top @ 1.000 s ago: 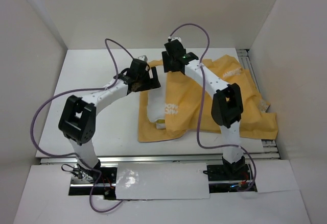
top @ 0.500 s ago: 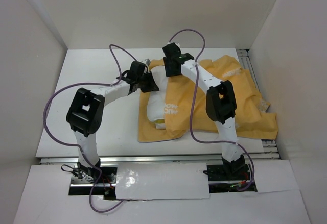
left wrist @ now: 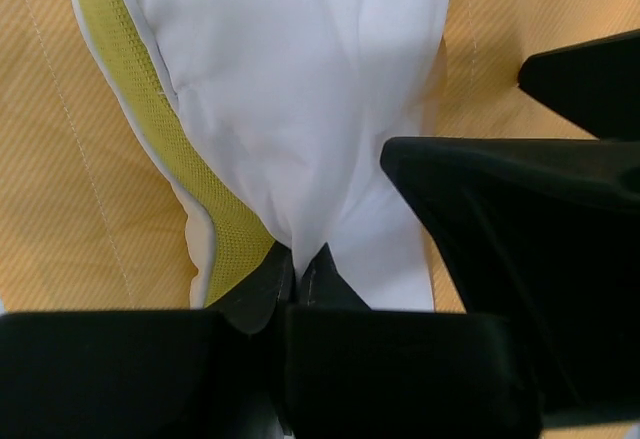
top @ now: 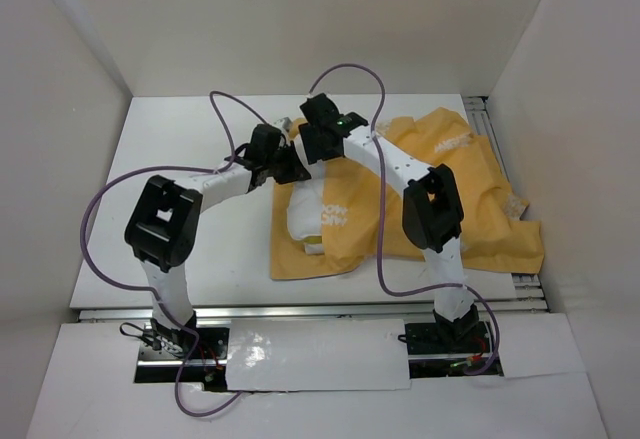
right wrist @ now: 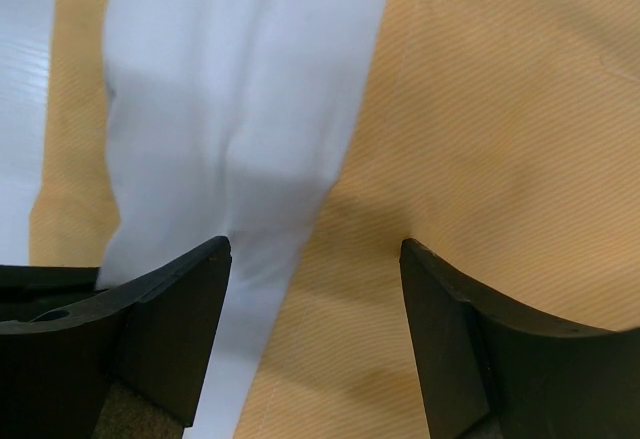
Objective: Put the pillow into the pillowcase
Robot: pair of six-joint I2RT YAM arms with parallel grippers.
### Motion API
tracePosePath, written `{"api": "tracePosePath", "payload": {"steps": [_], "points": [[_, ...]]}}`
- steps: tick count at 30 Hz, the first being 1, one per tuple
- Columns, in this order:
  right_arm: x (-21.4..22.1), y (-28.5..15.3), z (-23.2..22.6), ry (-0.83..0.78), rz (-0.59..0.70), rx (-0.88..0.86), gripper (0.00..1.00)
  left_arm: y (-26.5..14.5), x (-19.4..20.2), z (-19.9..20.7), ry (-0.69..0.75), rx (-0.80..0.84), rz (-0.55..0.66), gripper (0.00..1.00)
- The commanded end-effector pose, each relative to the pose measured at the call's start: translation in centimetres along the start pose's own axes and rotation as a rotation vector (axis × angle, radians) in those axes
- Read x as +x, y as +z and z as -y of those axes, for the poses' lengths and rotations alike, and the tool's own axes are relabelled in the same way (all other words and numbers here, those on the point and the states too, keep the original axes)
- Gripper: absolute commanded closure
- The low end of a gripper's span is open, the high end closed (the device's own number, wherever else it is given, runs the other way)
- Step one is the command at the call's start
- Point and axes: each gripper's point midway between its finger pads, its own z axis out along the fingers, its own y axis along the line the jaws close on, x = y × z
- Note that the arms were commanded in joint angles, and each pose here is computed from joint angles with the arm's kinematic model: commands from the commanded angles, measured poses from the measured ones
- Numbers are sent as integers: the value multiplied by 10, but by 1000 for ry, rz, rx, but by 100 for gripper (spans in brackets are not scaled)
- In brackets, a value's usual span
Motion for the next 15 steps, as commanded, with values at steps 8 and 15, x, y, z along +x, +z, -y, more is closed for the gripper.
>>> {"api": "tracePosePath", "payload": {"steps": [8,15], "points": [[42,-1,58,53,-109,285,26,-17,9,-8,12,-54,-12,100],[54,-12,86,98,-105,386,51,-15,8,-7,15,-46,0,100]]}}
